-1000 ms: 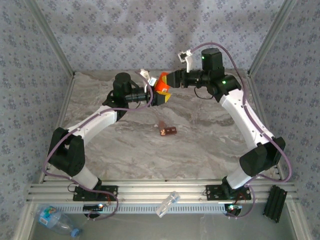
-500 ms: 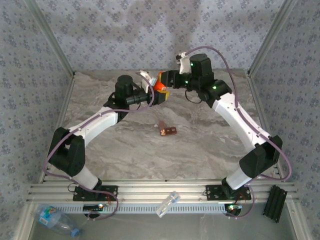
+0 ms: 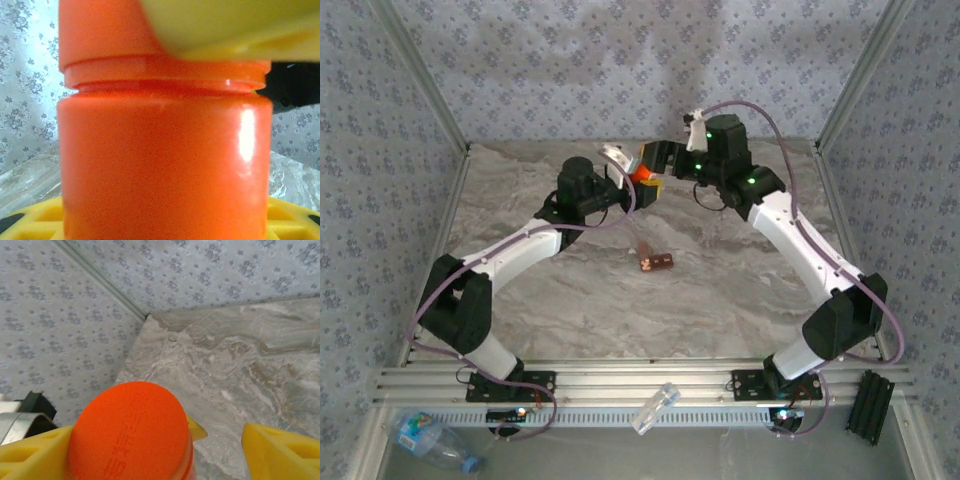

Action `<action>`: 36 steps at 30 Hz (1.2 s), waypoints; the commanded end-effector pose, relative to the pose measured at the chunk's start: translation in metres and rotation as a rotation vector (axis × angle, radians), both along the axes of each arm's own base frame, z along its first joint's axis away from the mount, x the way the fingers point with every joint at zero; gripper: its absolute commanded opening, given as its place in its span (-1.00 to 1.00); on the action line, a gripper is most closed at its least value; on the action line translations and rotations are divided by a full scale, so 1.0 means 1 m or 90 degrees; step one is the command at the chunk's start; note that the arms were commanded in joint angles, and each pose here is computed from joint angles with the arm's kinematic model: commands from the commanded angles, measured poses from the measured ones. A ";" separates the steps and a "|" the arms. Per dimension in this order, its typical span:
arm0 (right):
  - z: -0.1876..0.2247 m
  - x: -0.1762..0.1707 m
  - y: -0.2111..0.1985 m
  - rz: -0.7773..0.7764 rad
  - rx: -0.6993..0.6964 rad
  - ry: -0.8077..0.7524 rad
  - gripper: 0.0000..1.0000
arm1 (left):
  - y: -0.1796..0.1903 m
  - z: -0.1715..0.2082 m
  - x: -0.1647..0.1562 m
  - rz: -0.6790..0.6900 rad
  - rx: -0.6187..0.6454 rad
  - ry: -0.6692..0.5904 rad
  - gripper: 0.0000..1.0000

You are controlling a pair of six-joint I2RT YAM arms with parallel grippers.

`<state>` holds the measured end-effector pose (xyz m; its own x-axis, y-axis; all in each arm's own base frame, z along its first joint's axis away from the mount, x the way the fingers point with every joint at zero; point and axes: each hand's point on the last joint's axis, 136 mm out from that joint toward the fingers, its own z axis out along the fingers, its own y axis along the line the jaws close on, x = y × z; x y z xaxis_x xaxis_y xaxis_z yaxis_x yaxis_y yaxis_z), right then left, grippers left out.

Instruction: Sort the pills into containers

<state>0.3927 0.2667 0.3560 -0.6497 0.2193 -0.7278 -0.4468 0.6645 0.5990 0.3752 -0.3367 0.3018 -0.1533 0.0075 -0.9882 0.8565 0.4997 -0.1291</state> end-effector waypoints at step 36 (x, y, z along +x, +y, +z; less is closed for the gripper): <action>0.039 -0.035 0.010 0.279 -0.014 -0.070 0.40 | -0.006 0.041 -0.046 -0.238 -0.036 -0.003 -1.00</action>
